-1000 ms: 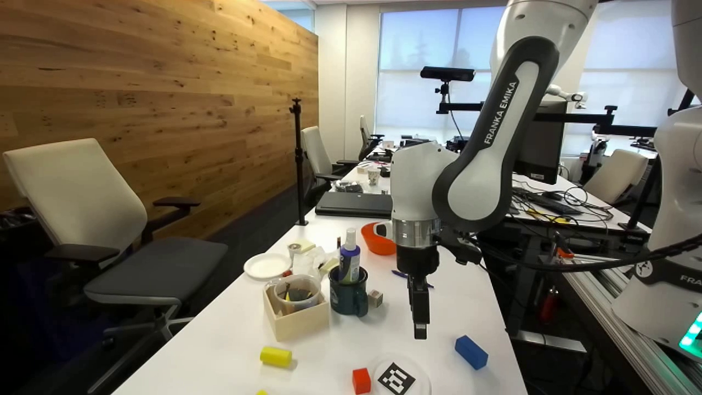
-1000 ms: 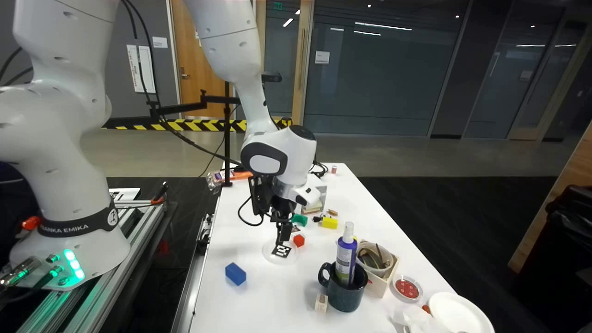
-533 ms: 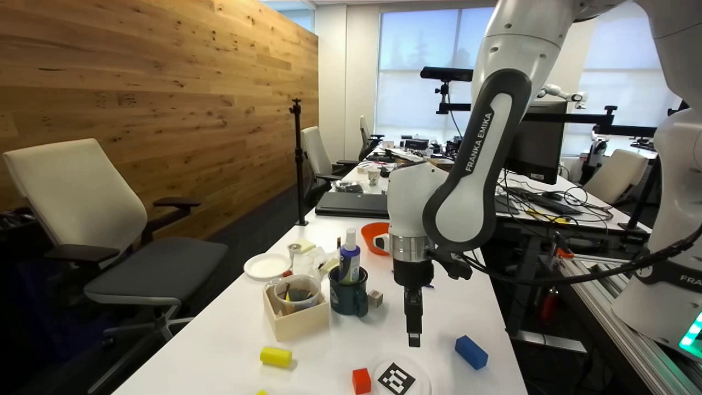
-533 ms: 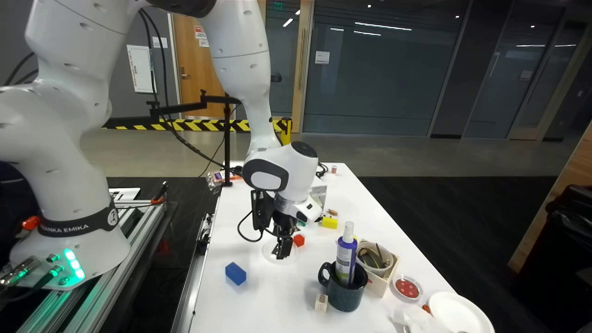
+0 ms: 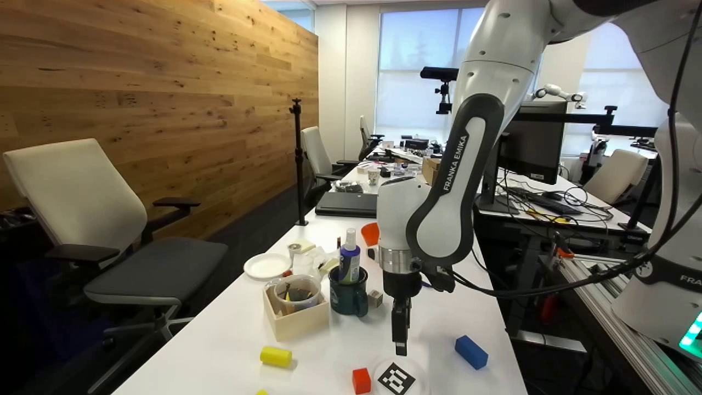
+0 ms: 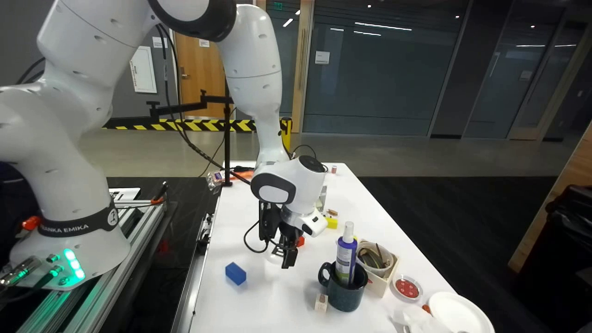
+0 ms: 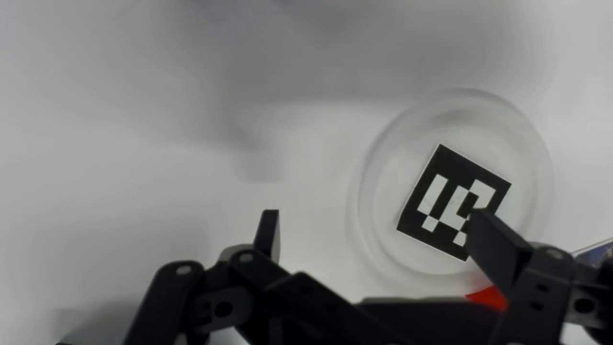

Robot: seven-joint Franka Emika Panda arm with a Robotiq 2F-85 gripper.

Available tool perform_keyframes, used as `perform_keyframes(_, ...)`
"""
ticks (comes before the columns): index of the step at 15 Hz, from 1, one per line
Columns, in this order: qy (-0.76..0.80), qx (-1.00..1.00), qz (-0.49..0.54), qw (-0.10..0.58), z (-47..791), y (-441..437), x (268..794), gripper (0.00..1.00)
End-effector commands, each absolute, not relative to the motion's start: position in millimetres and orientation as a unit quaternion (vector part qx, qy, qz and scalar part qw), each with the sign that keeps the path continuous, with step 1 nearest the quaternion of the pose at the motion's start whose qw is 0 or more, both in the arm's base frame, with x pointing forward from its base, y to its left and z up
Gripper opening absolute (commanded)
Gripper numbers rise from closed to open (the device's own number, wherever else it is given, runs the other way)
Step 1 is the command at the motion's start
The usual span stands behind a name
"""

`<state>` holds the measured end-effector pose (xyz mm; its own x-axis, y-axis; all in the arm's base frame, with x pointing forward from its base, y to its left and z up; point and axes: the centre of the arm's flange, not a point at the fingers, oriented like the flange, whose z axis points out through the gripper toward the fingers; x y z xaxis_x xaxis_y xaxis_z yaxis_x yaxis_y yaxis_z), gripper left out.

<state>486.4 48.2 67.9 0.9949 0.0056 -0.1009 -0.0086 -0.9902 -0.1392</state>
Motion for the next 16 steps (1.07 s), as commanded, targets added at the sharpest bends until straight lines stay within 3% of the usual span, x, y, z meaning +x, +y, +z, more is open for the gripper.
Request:
perform_keyframes(1,0.019,-0.996,0.044,0.069,46.5,49.7,501.2,1.0)
perform_keyframes(11,0.045,-0.997,0.045,0.037,36.6,42.2,505.3,1.0)
perform_keyframes(12,0.043,-0.997,0.045,0.034,37.5,42.1,504.3,0.75)
perform_keyframes(13,0.043,-0.998,0.045,0.031,37.4,42.3,504.5,0.72)
perform_keyframes(16,0.045,-0.998,0.045,0.023,37.9,42.0,504.3,0.51)
